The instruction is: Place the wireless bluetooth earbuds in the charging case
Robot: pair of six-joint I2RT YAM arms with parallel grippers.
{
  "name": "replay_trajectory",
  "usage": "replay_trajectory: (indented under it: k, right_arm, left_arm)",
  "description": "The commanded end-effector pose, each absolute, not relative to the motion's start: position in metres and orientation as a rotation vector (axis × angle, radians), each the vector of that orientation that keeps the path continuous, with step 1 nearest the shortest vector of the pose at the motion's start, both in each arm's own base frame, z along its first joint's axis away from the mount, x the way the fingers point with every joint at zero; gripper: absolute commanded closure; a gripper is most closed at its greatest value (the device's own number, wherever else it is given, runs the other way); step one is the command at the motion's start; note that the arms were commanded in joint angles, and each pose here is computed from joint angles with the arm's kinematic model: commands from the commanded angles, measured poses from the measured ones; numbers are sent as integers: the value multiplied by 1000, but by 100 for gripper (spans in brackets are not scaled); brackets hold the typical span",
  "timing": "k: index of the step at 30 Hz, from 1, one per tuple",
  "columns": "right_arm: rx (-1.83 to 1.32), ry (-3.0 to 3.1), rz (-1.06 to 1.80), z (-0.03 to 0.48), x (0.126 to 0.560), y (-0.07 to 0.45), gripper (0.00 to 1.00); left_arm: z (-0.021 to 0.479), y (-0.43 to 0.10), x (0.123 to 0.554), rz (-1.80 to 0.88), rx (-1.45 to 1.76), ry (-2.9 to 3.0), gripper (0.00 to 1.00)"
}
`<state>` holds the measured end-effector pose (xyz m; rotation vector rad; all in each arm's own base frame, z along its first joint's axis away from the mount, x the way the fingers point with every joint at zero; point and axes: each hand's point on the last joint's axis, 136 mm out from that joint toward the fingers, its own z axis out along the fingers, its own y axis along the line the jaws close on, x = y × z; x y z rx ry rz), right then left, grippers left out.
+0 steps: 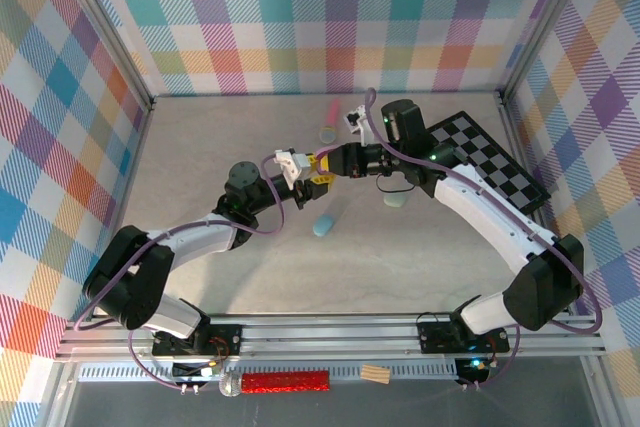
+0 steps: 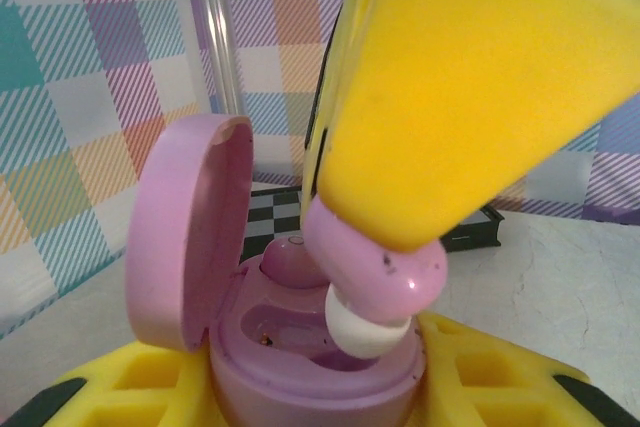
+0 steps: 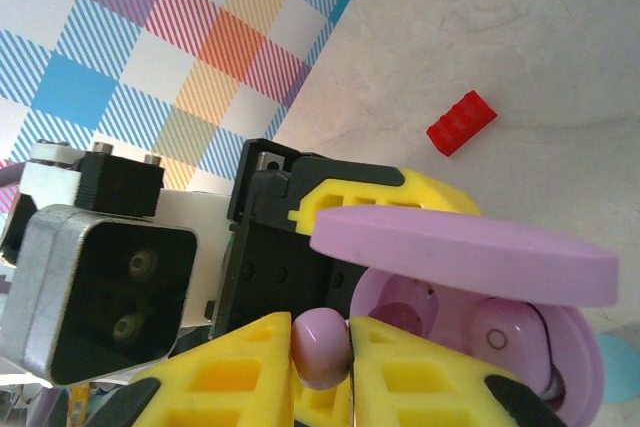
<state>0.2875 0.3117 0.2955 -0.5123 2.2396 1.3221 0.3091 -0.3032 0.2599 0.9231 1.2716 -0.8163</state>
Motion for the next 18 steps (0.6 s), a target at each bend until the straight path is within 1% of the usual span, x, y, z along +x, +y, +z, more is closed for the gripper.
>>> replay_trajectory:
  k: [1, 9, 14, 18]
  right_arm:
    - [-505, 2221, 1326, 300, 295, 314, 80]
    - [-470, 2267, 1316, 290, 299, 314, 81]
    - [-435, 2301, 1257, 285, 304, 309, 75]
    - [-426, 2306, 1233, 286, 305, 307, 73]
  left_arm:
    - [286, -305, 298, -808, 947, 1176, 62]
    - [290, -304, 296, -807, 951, 1165, 62]
    - [293, -303, 294, -806, 950, 1158, 62]
    - [296, -303, 292, -807, 953, 1150, 62]
